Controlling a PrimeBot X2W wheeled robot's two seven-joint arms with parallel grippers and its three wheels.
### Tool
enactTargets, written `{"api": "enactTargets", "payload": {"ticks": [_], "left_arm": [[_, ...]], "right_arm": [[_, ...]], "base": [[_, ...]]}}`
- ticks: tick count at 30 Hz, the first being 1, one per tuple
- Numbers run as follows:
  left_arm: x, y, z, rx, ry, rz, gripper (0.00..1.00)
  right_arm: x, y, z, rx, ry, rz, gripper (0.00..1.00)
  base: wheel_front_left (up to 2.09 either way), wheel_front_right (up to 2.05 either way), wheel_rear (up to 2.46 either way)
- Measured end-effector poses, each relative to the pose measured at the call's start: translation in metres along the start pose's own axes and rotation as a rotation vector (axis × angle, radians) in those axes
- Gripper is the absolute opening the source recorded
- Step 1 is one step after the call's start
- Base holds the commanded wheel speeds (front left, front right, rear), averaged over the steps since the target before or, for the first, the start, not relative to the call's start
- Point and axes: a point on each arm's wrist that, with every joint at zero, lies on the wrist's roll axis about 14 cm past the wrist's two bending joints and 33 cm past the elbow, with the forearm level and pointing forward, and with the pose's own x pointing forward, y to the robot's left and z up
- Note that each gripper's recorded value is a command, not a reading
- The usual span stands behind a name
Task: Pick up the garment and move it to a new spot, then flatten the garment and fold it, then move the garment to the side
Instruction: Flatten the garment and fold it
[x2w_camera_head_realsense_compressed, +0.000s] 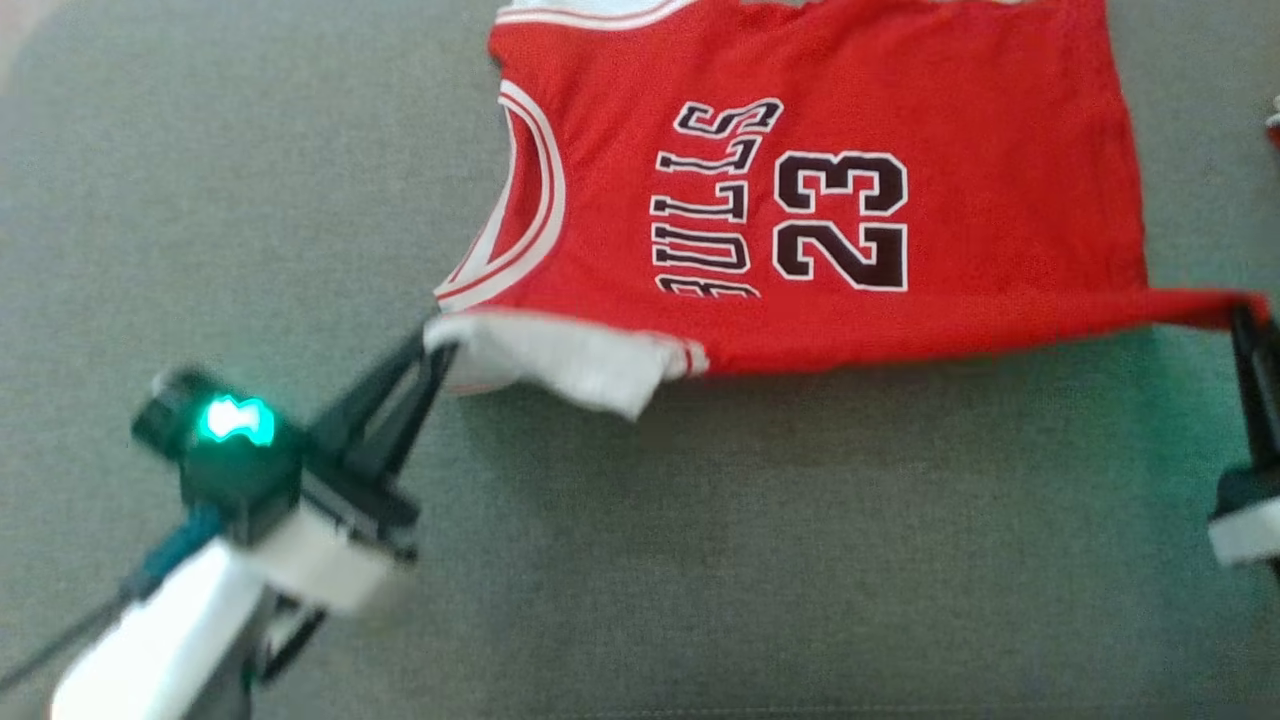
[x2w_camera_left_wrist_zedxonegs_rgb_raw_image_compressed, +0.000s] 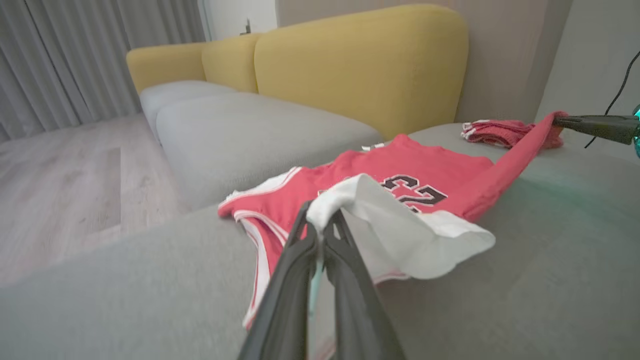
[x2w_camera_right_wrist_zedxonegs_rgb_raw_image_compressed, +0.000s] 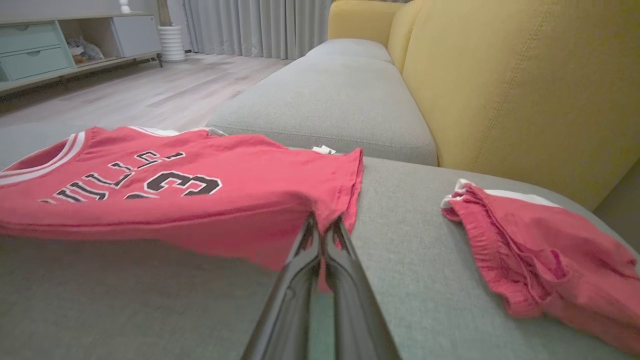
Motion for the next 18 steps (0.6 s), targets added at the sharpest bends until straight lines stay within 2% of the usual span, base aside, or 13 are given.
{"api": "enactTargets", "payload": {"ticks": [2, 6, 16, 17, 18], "left_arm": [[0.020, 0.009, 0.007, 0.022, -0.027, -0.010, 0.00], [0.056, 0.031, 0.012, 0.073, -0.046, -0.014, 0.00], [0.131, 0.075, 0.007, 0.154, -0.055, -0.006, 0.00], [0.135, 0.077, 0.003, 0.151, -0.047, -0.005, 0.00], [0.139, 0.078, -0.002, 0.145, -0.040, -0.002, 0.21]], "right_arm": [[0.014, -0.003, 0.003, 0.004, -0.011, -0.006, 0.10], [0.040, -0.007, 0.003, -0.011, -0.013, 0.003, 0.00], [0.096, -0.014, -0.015, -0.059, 0.040, 0.028, 0.00], [0.099, -0.016, -0.019, -0.057, 0.051, 0.025, 0.29], [0.101, -0.017, -0.023, -0.049, 0.062, 0.020, 1.00]], "base": [[0.00, 0.00, 0.00], [0.00, 0.00, 0.00], [0.00, 0.00, 0.00], [0.00, 0.00, 0.00], [0.00, 0.00, 0.00]]}}
